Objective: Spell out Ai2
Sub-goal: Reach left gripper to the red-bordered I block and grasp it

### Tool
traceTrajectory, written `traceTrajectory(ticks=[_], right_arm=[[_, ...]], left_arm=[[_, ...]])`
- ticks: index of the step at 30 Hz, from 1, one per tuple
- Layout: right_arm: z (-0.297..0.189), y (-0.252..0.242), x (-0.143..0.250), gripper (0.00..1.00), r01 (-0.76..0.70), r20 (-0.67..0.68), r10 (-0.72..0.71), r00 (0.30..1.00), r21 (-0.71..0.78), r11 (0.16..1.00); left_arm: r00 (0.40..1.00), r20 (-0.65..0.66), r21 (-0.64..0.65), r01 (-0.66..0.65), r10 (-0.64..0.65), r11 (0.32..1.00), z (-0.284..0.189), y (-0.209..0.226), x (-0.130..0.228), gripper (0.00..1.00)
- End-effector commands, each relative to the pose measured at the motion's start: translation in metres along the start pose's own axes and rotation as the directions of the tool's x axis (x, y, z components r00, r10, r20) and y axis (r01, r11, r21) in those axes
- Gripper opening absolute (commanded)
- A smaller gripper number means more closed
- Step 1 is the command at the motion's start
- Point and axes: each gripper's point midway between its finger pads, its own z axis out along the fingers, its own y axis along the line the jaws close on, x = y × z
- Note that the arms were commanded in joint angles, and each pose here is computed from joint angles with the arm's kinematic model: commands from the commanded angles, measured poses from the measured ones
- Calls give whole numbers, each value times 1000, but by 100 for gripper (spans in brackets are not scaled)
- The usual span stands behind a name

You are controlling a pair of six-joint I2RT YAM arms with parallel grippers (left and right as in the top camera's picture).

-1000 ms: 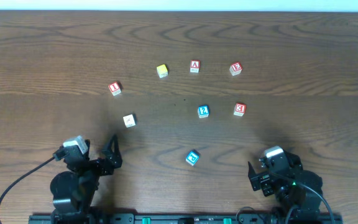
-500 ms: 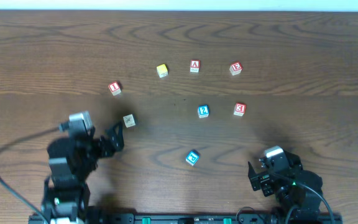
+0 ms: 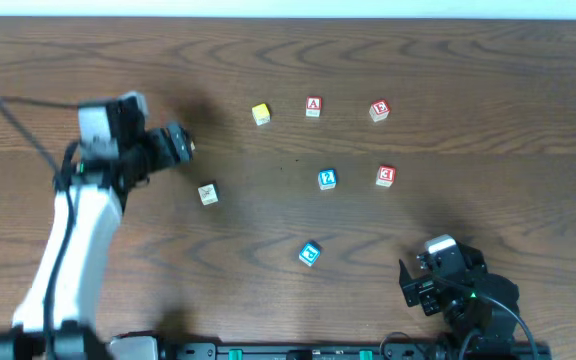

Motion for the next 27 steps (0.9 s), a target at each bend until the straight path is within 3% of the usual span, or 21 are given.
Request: traceTrajectory(ticks=[1,10,14,27], right_arm=[[2,0,3,99,9,-6,-9,1000,0,1000],[2,0,3,99,9,-6,-9,1000,0,1000],[2,0,3,99,9,-6,-9,1000,0,1000],[2,0,3,99,9,-6,-9,1000,0,1000]], left_arm=[[1000,1,-91,-28,28,995,15,5,-27,95],[992,-101,-146,-86,72,986,76,-10,-50,95],[994,-85,-133,-81,70,988,98,-10,-55,95],[991,-133,-161,-40,19,986,102,-2,-40,95]])
